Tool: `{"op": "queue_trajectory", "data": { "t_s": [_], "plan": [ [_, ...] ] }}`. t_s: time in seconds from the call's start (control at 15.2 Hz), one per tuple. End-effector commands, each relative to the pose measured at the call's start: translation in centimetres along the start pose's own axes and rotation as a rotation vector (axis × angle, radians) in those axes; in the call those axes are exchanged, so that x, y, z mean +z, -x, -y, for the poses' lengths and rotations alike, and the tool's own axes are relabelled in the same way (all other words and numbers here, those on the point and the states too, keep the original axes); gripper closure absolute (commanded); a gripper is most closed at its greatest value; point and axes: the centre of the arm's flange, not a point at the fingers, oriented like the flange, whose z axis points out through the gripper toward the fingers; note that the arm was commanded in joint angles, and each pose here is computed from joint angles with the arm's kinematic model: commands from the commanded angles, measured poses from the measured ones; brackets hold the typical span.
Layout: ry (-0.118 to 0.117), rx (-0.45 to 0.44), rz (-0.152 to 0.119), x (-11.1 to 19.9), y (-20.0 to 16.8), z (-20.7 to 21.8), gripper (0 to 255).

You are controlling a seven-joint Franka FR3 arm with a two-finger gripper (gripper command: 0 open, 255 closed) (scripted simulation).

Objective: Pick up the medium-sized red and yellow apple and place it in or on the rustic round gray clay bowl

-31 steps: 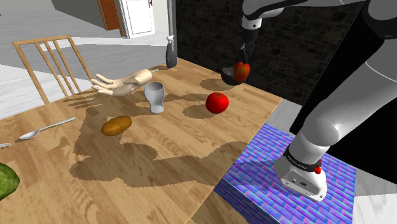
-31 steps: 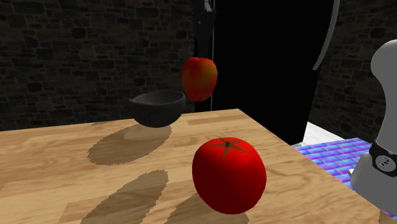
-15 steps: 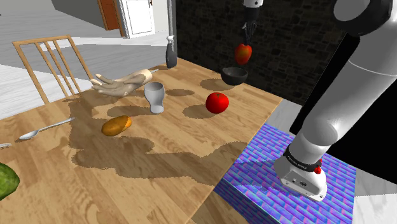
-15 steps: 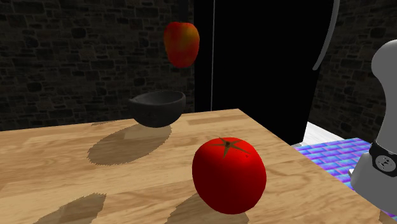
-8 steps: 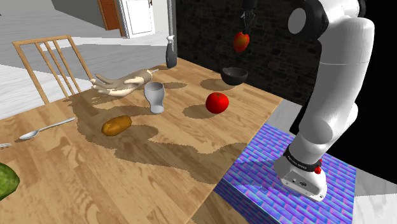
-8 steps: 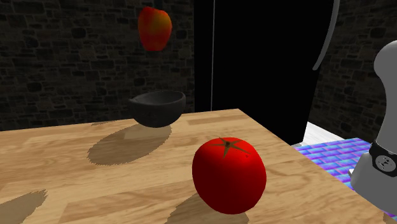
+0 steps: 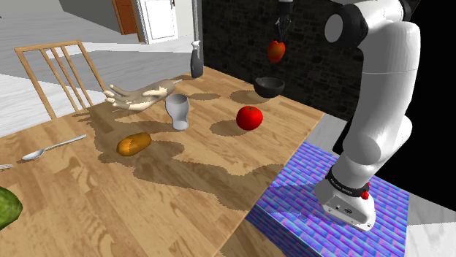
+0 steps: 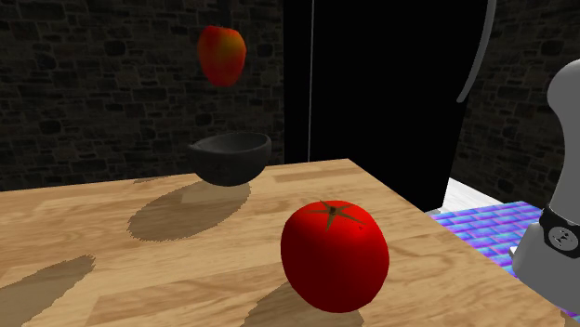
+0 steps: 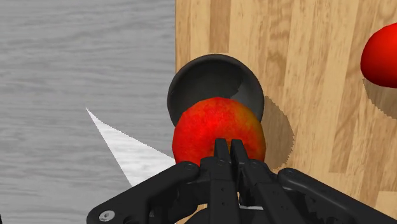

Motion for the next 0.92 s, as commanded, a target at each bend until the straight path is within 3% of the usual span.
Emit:
{"op": "queue_trajectory", "data": {
  "t_s": [0.0, 0.86],
  "plan": [
    [0.000, 0.000, -0.001, 1.0, -0.1, 0.0, 255],
    [0.000, 0.000, -0.001, 7.9, -0.5, 0.3, 255]
  ]
}}
